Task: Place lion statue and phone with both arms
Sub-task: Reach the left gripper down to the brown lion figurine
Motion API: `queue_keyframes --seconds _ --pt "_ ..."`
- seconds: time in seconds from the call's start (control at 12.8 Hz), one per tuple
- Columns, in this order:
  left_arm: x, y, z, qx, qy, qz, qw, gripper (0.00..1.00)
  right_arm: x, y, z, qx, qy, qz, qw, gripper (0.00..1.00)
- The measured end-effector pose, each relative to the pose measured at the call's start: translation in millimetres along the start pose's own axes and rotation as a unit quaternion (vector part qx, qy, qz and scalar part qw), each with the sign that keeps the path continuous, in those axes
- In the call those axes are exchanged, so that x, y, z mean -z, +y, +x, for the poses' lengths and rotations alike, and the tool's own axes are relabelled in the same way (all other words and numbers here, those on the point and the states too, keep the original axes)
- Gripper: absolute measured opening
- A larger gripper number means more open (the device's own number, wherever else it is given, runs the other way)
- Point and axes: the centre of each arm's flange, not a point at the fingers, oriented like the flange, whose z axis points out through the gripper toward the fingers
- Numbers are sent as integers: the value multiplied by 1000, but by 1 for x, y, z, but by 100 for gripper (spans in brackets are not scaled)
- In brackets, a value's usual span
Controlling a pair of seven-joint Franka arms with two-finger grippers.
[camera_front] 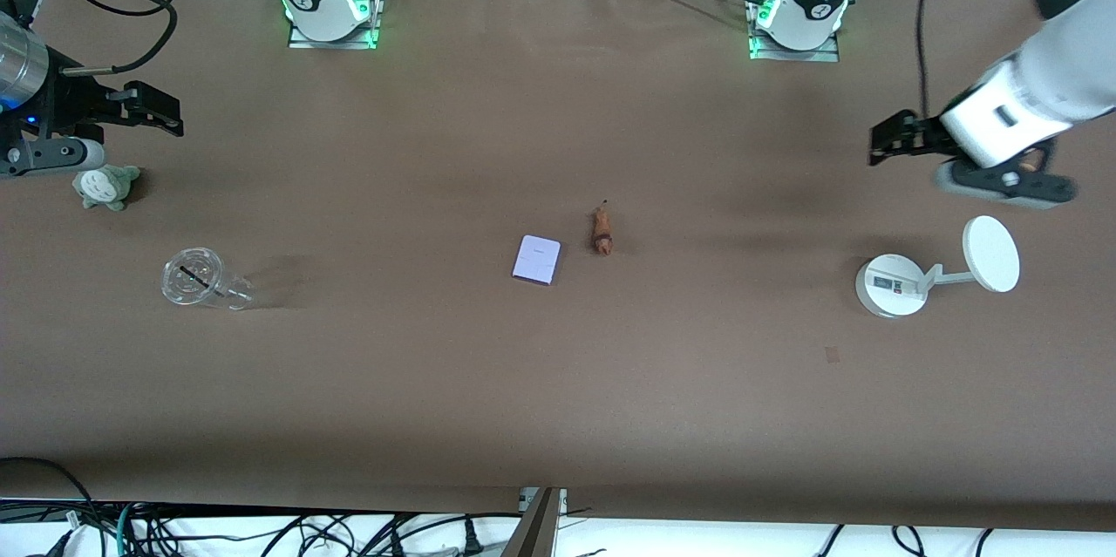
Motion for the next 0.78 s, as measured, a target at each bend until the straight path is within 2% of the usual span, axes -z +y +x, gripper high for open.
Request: queue_keyframes --seconds 0.23,0.47,0.78 --pt "-55 97 29 23 2 4 1000 100 -1 -2 1 2 -1 0 1000 100" --pt "-135 196 51 47 16 1 999 100 -2 -3 1 3 -1 0 1000 100" --pt "-226 262 63 51 31 -8 998 100 -2 -3 2 3 -1 0 1000 100"
